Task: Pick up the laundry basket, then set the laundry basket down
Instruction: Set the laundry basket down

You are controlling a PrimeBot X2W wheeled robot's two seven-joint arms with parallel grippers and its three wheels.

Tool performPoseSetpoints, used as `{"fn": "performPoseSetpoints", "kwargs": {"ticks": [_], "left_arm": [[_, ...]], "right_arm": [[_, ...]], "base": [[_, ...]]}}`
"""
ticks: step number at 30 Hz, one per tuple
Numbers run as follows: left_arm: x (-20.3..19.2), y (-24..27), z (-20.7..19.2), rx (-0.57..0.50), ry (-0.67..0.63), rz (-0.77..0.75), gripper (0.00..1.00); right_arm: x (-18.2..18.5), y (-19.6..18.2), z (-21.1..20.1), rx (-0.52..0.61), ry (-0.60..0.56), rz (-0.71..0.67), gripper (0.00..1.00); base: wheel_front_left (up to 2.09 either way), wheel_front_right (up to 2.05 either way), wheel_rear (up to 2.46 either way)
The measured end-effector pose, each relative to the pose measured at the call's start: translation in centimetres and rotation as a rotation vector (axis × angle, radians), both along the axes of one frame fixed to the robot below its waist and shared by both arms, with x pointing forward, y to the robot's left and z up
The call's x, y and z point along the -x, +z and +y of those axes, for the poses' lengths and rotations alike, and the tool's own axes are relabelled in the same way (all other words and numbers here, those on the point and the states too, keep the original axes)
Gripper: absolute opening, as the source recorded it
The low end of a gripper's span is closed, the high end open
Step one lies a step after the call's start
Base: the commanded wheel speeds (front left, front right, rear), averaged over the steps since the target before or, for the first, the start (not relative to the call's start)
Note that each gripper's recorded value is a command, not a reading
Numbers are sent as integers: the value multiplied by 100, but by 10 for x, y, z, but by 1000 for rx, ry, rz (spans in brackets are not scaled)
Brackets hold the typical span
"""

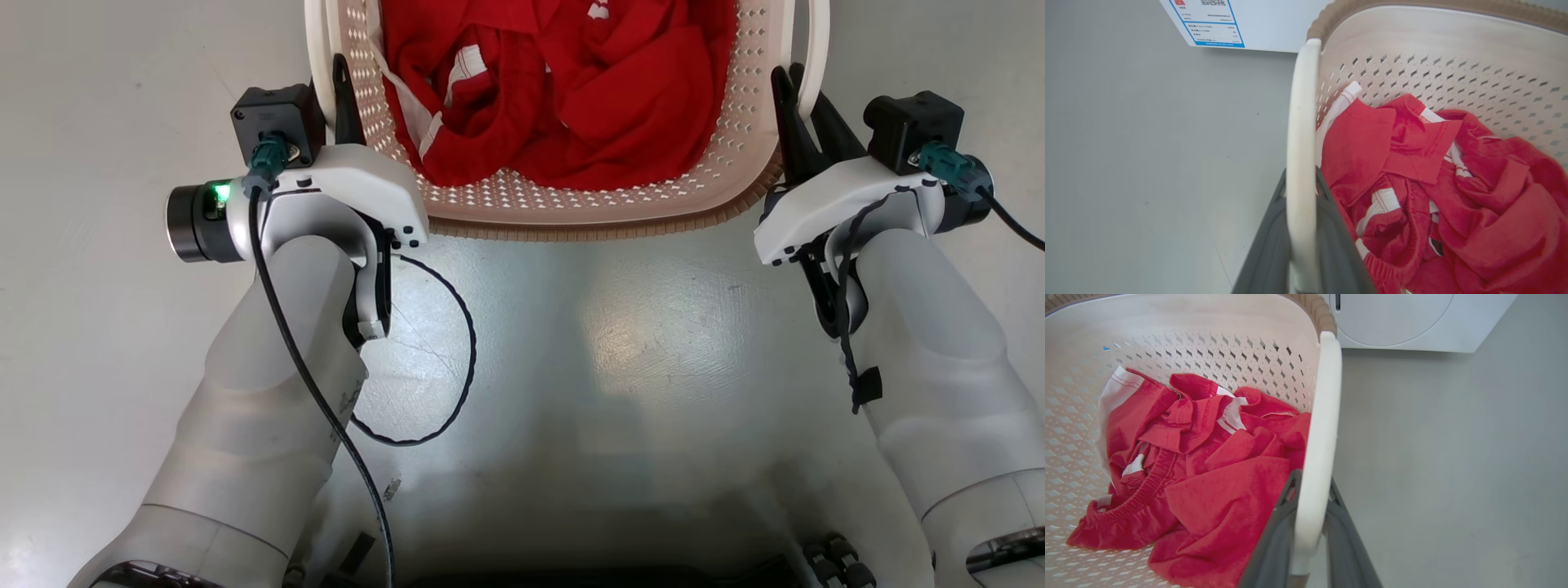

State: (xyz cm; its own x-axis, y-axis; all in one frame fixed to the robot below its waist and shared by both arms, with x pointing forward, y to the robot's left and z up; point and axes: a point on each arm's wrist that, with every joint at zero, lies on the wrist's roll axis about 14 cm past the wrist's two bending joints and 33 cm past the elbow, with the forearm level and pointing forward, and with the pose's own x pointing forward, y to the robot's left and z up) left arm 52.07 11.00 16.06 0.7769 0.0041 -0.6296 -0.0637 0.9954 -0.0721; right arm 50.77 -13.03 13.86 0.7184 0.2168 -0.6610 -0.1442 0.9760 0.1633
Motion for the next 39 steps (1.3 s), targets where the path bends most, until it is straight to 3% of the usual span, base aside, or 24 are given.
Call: {"fn": "performPoseSetpoints", "kwargs": {"ticks": [39], "left_arm": [[-1,-9,-1,3,2,10,0]], "right_arm": [[-3,-2,0,-32,-37,-12,0]], "base": [[0,0,0]]}}
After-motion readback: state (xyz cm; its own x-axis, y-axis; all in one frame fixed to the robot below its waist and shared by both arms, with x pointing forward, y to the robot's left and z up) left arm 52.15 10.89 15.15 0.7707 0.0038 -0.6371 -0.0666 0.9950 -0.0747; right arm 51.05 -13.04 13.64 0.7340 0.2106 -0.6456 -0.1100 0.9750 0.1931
